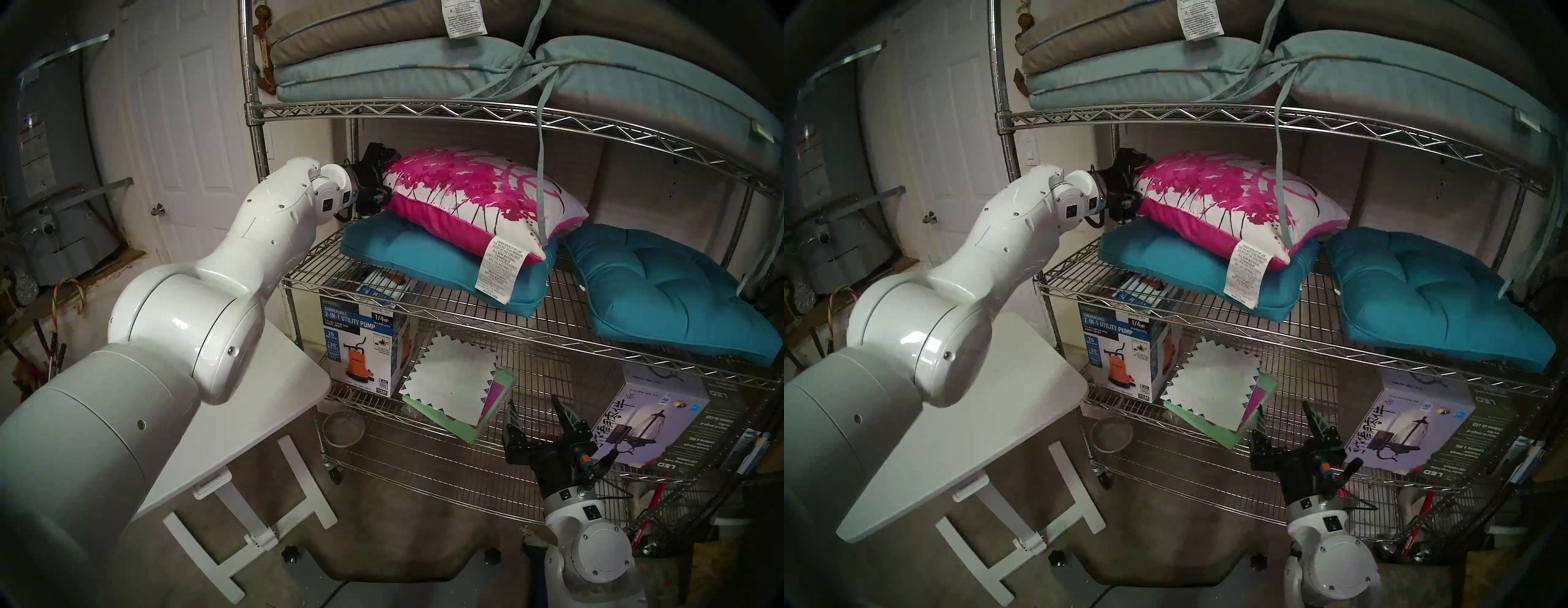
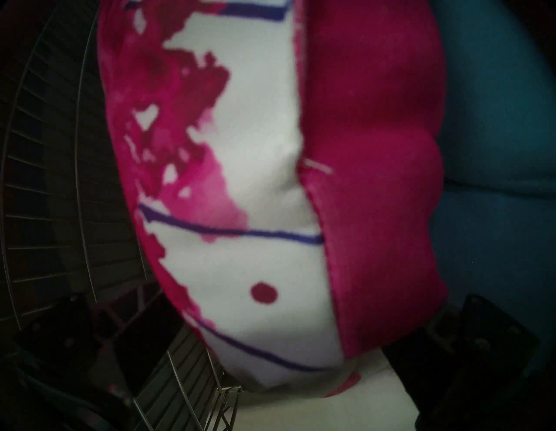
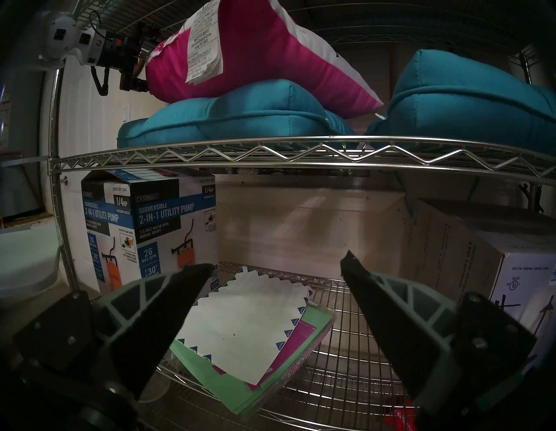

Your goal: Take cushion off the shelf

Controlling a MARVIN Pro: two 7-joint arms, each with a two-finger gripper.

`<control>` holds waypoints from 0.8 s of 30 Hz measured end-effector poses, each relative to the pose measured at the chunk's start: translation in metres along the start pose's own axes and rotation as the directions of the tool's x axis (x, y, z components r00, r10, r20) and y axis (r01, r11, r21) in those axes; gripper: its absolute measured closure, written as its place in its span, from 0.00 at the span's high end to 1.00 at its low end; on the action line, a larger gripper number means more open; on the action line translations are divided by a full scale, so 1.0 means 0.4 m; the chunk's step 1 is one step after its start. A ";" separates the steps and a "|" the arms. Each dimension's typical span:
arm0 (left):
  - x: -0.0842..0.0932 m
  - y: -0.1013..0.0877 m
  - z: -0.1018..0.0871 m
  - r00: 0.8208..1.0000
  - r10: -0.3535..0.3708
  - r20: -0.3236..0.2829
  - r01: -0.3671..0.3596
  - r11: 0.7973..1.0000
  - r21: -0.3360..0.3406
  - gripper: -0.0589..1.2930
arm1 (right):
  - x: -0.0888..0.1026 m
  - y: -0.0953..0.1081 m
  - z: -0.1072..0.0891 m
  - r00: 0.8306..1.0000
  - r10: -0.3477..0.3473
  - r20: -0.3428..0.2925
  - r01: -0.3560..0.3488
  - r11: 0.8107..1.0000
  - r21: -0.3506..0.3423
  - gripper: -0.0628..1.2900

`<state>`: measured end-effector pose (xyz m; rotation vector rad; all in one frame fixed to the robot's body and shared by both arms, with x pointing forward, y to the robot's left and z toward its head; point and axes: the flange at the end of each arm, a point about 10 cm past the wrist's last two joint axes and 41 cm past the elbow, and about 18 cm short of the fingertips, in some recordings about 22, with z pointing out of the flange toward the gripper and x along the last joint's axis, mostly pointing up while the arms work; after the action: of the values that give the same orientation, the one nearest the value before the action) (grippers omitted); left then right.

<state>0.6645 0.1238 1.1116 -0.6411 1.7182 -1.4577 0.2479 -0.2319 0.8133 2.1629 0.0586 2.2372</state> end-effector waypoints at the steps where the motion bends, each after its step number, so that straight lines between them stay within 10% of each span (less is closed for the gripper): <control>1: 0.000 0.000 0.000 1.000 0.000 0.000 0.000 1.000 0.000 0.95 | 0.000 0.000 0.000 1.000 0.000 0.000 0.000 1.000 0.000 0.95; 17: 0.027 -0.012 -0.022 1.000 -0.003 0.024 0.003 1.000 -0.006 0.95 | 0.033 -0.002 0.053 0.990 -0.132 -0.052 0.134 0.990 0.032 0.95; 24: 0.039 -0.014 -0.036 0.999 -0.009 0.043 0.009 1.000 -0.014 0.95 | 0.044 -0.020 0.095 0.955 -0.282 -0.098 0.288 0.956 0.060 0.95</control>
<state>0.6432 0.1186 1.1137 -0.6842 1.6962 -1.4288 0.2852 -0.2227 0.8317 1.9382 0.4329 2.1919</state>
